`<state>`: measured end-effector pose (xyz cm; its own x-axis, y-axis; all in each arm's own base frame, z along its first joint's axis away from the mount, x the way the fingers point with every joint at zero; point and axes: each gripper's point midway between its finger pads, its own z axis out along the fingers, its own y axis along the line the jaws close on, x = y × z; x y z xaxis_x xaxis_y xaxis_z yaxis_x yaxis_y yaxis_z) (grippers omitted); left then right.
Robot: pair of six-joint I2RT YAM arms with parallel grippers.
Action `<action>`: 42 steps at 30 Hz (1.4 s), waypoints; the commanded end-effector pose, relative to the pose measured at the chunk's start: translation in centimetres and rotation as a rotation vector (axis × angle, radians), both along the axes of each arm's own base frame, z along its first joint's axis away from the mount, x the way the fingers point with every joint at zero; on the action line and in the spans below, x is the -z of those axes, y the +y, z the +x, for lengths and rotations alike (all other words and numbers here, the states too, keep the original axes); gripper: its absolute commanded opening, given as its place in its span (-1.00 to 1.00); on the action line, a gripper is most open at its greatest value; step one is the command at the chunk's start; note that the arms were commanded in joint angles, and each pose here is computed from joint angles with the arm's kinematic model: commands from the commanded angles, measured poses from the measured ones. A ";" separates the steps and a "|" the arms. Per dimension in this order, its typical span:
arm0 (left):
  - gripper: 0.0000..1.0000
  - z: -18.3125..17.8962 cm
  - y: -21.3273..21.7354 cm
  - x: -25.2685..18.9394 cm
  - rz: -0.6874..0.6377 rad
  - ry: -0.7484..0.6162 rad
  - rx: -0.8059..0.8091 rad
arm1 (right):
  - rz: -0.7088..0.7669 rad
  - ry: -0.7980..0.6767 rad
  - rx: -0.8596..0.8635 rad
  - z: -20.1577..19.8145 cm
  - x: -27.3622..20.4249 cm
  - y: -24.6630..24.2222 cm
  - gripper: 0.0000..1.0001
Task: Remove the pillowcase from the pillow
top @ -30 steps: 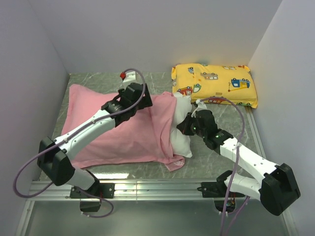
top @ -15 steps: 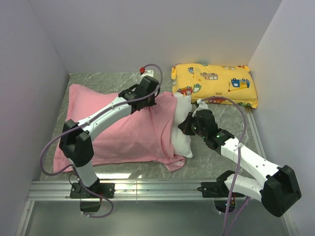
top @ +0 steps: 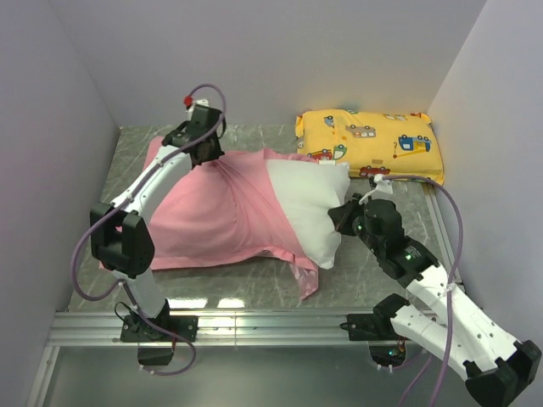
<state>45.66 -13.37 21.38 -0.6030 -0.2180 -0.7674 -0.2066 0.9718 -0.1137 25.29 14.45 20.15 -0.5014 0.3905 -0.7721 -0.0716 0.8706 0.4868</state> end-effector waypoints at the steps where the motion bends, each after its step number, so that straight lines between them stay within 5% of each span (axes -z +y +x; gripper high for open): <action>1: -0.99 1.5 10.1 -4.0 0.033 -0.143 -0.251 | -0.144 0.030 0.188 -1.0 0.2 -5.5 -1.00; 9: -0.86 -0.5 0.9 -5.2 -0.085 -0.171 0.044 | -0.116 0.067 0.094 0.3 0.8 -2.8 -1.00; 10: -0.74 -1.1 0.1 -5.5 -0.097 -0.173 0.061 | -0.111 0.063 0.081 0.3 0.7 -2.5 -1.00; 11: -0.30 -1.9 -0.6 -6.9 -0.116 -0.205 0.086 | -0.110 0.058 0.075 0.4 0.4 -2.4 -1.00; 14: 0.34 -4.7 -2.6 -8.9 -0.171 -0.253 0.153 | -0.124 0.060 0.069 0.5 0.3 -2.4 -1.00; 19: 0.51 -10.4 -4.7 -9.0 -0.235 -0.248 0.239 | -0.138 0.069 0.060 0.7 0.6 -2.3 -1.00; 27: 0.47 -20.6 -8.4 -1.9 -0.269 -0.117 0.375 | -0.119 0.055 0.034 1.0 -0.5 -1.5 -1.00; 34: 0.32 -22.5 -8.3 2.9 -0.248 -0.063 0.294 | -0.122 0.045 0.027 1.2 -1.4 -1.4 -1.00; 37: 0.06 -22.3 -7.6 3.8 -0.225 -0.063 0.248 | -0.127 0.040 0.032 1.3 -1.6 -1.5 -1.00; 40: -0.81 -21.8 -6.6 4.0 -0.182 -0.067 0.194 | -0.144 0.032 0.048 1.3 -2.0 -2.0 -1.00; 42: -0.99 -21.5 -5.0 4.2 -0.116 -0.068 0.127 | -0.159 0.025 0.066 1.5 -2.7 -2.6 -1.00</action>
